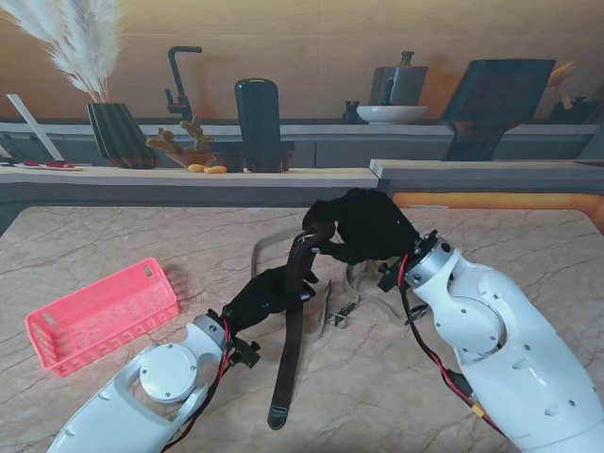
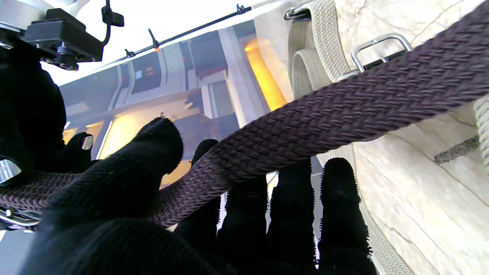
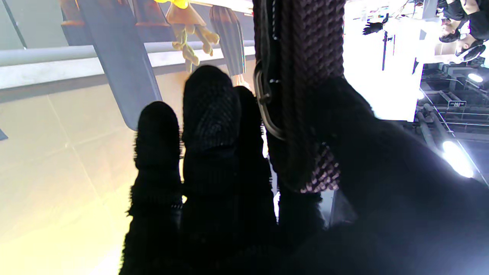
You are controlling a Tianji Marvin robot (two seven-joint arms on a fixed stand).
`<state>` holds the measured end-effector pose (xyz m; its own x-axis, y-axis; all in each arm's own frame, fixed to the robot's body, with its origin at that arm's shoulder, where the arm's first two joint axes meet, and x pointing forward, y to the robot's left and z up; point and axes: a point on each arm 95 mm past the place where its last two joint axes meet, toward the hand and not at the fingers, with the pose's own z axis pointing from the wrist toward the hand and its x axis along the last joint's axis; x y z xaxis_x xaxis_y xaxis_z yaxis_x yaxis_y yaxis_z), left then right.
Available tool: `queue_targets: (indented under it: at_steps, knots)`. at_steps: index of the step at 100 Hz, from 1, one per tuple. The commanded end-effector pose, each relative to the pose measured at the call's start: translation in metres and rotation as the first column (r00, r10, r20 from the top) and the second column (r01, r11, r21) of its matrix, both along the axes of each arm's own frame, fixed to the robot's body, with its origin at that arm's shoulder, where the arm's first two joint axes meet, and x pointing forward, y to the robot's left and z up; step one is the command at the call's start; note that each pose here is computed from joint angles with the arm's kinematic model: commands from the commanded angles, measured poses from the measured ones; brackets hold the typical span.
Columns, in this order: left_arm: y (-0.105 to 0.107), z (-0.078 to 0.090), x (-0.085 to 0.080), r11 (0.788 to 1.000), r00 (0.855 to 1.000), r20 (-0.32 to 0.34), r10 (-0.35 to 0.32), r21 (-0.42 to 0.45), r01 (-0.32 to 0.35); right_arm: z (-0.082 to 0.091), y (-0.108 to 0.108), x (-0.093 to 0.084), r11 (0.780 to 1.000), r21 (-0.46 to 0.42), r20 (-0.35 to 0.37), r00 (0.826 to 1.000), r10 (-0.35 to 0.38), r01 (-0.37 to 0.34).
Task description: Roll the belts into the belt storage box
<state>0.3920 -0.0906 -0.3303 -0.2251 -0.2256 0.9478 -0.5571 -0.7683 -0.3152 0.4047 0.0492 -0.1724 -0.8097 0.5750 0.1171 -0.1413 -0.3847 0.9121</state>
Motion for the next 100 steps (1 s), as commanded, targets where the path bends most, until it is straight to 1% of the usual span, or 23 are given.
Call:
queue_targets:
  at_steps: [1, 21, 40, 53, 70, 85, 100]
  knots:
    - [-0.004, -0.001, -0.004, 1.0, 1.0, -0.012, 0.008, -0.013, -0.008, 0.01, 0.001, -0.002, 1.0, 0.016, 0.025, 1.0, 0.009, -0.01]
    - [-0.006, -0.002, -0.005, 1.0, 0.999, -0.036, 0.004, -0.021, -0.004, 0.014, -0.002, -0.002, 0.999, -0.05, 0.109, 0.994, -0.003, 0.008]
    - [-0.01, -0.004, -0.005, 1.0, 0.998, -0.059, -0.013, -0.024, 0.012, 0.013, -0.005, -0.002, 0.998, -0.055, 0.127, 0.992, -0.025, 0.032]
    - [-0.013, -0.004, -0.006, 0.999, 0.996, -0.083, -0.015, -0.044, 0.011, 0.006, -0.006, 0.001, 0.997, -0.059, 0.114, 0.992, -0.046, 0.053]
    - [-0.013, -0.004, -0.007, 0.999, 0.996, -0.089, -0.011, -0.046, 0.007, -0.009, -0.004, 0.005, 0.995, -0.047, 0.091, 0.993, -0.079, 0.084]
    - [-0.014, -0.004, -0.008, 0.999, 0.994, -0.108, -0.018, -0.042, 0.014, -0.02, -0.001, 0.01, 0.992, -0.041, 0.079, 0.99, -0.117, 0.121]
    - [-0.014, -0.003, -0.008, 0.999, 0.992, -0.123, -0.016, -0.041, 0.011, -0.032, 0.005, 0.014, 0.99, -0.044, 0.059, 0.989, -0.135, 0.137]
